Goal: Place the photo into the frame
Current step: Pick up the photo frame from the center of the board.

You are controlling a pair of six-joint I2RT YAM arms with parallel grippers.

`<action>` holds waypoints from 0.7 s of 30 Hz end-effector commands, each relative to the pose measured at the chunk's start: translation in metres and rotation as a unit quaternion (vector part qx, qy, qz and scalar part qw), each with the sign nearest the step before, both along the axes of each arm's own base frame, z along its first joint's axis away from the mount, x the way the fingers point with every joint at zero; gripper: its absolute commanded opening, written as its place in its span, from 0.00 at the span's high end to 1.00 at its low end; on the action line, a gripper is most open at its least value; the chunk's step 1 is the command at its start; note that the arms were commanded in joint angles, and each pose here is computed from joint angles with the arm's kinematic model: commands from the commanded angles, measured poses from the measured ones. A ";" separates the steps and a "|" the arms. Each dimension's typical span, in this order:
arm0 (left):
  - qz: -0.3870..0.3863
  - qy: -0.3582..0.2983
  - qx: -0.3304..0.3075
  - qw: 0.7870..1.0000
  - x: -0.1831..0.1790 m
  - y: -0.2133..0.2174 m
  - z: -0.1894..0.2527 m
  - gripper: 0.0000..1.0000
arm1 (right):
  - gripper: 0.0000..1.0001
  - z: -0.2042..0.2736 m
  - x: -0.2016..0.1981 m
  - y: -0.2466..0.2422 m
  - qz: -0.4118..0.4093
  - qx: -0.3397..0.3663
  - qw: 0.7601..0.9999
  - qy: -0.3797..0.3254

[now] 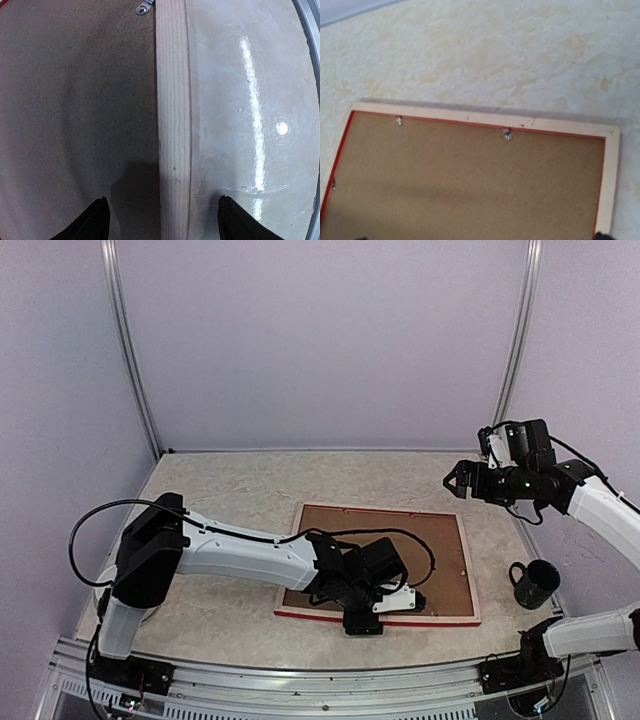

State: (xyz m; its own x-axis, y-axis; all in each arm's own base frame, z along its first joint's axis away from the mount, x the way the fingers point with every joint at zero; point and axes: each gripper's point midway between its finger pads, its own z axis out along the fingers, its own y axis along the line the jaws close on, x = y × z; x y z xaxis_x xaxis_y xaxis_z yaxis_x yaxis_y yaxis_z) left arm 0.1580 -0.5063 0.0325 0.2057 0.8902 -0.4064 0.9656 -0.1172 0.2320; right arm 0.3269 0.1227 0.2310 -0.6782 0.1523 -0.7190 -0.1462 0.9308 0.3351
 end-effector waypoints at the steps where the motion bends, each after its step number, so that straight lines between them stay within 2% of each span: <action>1: -0.017 0.000 0.037 0.999 -0.006 0.002 -0.014 0.30 | 0.02 0.014 -0.003 -0.006 0.000 0.005 1.000 -0.013; 10: -0.030 0.020 0.070 0.997 -0.012 0.006 -0.031 0.67 | 0.01 0.016 0.001 -0.023 -0.025 -0.008 1.000 -0.010; 16: -0.030 0.023 0.078 0.996 -0.013 0.009 -0.036 1.00 | 0.01 -0.029 0.007 -0.047 -0.064 -0.004 0.997 0.043; 21: -0.013 0.020 0.058 0.998 -0.002 0.005 -0.025 1.00 | 0.01 -0.066 0.006 -0.054 -0.069 0.031 0.994 0.082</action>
